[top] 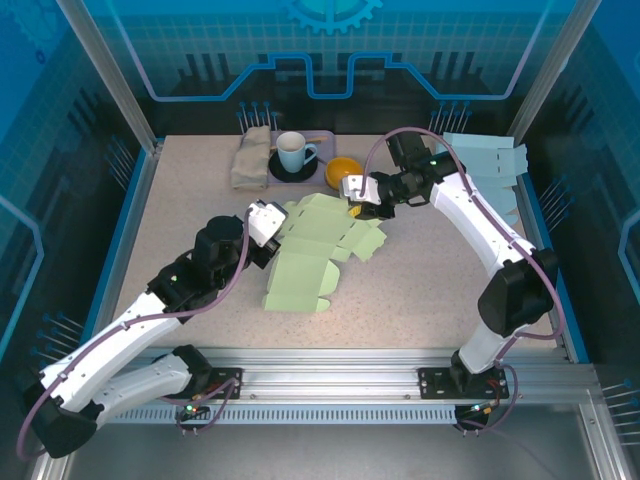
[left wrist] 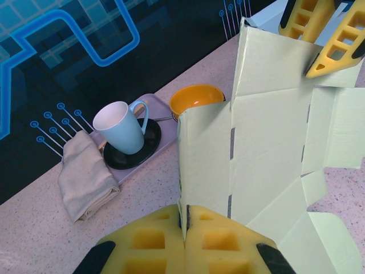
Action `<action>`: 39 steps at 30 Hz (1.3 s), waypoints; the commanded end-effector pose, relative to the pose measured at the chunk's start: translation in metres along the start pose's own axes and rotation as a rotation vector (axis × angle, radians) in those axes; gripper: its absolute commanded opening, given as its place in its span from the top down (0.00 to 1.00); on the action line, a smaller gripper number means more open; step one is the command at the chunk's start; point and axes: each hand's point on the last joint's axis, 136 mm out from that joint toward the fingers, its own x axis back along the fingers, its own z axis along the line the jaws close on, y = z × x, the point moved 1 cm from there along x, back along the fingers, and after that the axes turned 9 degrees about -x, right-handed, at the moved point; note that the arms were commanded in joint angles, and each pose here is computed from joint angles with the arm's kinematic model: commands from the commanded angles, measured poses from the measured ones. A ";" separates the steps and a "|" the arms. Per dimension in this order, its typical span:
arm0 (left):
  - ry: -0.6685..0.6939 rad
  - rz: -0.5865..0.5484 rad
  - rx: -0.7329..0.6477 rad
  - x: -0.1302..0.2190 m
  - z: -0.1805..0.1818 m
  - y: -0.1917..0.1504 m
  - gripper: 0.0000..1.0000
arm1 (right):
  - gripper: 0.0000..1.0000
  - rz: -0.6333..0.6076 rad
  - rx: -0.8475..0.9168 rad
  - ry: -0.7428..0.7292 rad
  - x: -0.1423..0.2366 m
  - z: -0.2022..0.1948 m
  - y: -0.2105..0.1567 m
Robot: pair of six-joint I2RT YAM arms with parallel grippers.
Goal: Fold the paper box
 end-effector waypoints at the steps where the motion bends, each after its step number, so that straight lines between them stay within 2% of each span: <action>1: 0.036 -0.038 -0.005 0.004 0.006 0.008 1.00 | 0.81 0.004 0.008 0.003 0.008 0.008 0.001; 4: 0.035 -0.038 -0.004 0.004 0.006 0.007 1.00 | 0.86 -0.001 0.009 0.006 0.008 0.009 0.002; 8: 0.038 -0.037 0.008 0.005 0.007 0.008 1.00 | 1.00 0.008 0.018 0.005 0.009 0.009 0.001; 11: 0.041 -0.053 0.025 0.009 0.010 0.012 0.94 | 1.00 0.026 0.028 -0.007 0.011 0.007 0.001; 15: 0.083 -0.138 0.071 0.025 0.023 0.029 0.67 | 1.00 0.079 0.047 -0.061 0.014 0.001 -0.001; 16: 0.093 -0.163 0.081 0.030 0.026 0.034 0.65 | 1.00 0.098 0.056 -0.077 0.016 0.000 -0.001; 19: 0.108 -0.226 0.110 0.043 0.038 0.052 0.61 | 1.00 0.153 0.091 -0.125 0.022 -0.003 0.000; 23: 0.062 -0.218 0.087 0.037 0.041 0.066 0.60 | 1.00 0.160 0.136 -0.146 0.030 0.000 0.010; 33: -0.172 -0.163 0.023 0.011 0.006 0.070 0.50 | 1.00 0.113 0.199 -0.114 0.035 0.019 0.028; 39: -0.252 -0.164 0.009 0.007 -0.010 0.067 0.46 | 1.00 0.096 0.220 -0.097 0.036 0.030 0.032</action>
